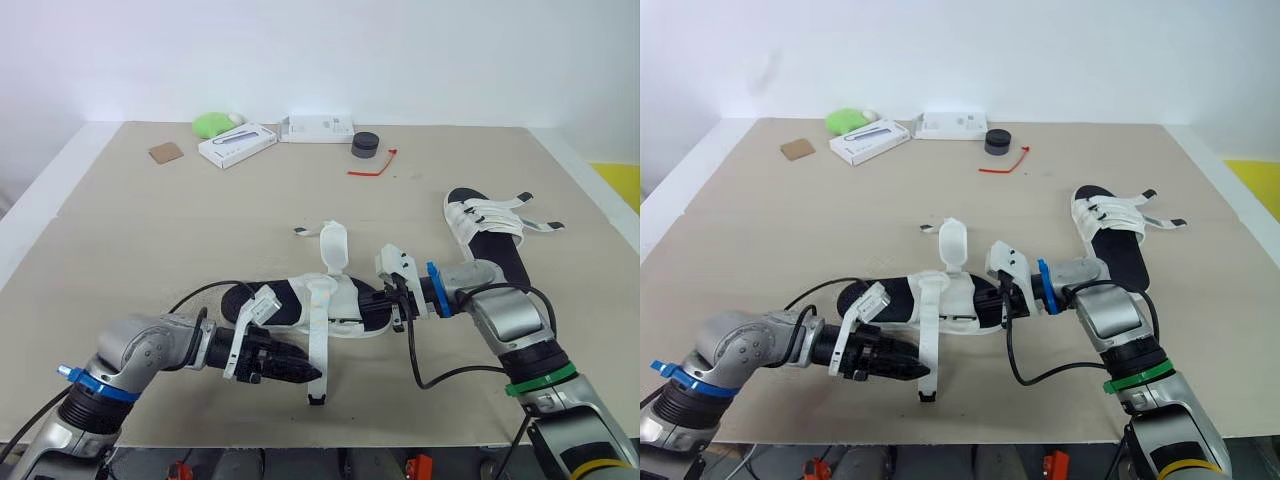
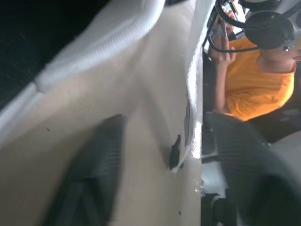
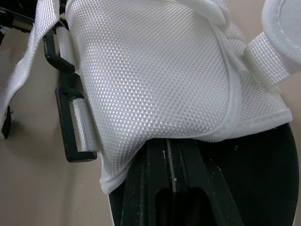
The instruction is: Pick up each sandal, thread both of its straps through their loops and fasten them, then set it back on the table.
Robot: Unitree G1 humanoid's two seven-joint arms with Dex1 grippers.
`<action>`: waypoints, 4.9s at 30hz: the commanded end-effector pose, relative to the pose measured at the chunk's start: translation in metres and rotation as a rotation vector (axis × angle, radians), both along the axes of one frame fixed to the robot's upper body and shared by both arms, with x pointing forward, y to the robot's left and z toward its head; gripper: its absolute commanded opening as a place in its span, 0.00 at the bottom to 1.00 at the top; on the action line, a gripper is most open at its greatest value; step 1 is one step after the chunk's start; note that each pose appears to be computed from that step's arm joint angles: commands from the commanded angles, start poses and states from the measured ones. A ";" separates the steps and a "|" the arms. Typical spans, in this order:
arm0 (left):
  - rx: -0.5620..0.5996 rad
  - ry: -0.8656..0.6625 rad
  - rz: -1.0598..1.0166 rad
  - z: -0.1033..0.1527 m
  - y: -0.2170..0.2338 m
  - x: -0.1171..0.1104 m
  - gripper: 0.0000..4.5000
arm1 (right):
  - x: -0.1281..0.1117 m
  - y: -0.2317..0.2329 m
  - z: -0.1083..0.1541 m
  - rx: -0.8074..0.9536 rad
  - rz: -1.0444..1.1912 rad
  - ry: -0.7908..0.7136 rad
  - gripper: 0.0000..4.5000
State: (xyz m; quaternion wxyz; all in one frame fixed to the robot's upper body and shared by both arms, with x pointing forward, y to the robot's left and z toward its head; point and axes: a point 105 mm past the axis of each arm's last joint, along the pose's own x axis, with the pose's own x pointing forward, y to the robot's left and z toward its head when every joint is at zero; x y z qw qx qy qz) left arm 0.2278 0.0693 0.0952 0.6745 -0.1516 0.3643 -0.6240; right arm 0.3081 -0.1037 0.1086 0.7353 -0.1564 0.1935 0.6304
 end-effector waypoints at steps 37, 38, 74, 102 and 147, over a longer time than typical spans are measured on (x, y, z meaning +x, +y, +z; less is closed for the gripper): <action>-0.200 0.214 0.029 0.090 0.005 0.086 0.01 | -0.009 0.001 -0.033 -0.051 -0.028 0.124 0.00; -0.194 0.216 0.025 0.088 0.004 0.087 0.01 | -0.009 0.001 -0.033 -0.052 -0.028 0.123 0.00; -0.093 0.281 -0.011 0.065 -0.008 0.078 0.01 | -0.008 0.001 -0.032 -0.046 -0.048 0.122 0.00; 0.024 -0.266 -0.219 0.046 0.000 0.042 0.62 | -0.008 0.002 -0.032 -0.041 -0.041 0.123 0.00; 0.080 -0.478 -0.005 -0.004 -0.003 0.040 0.62 | -0.009 -0.001 -0.030 -0.047 -0.048 0.127 0.00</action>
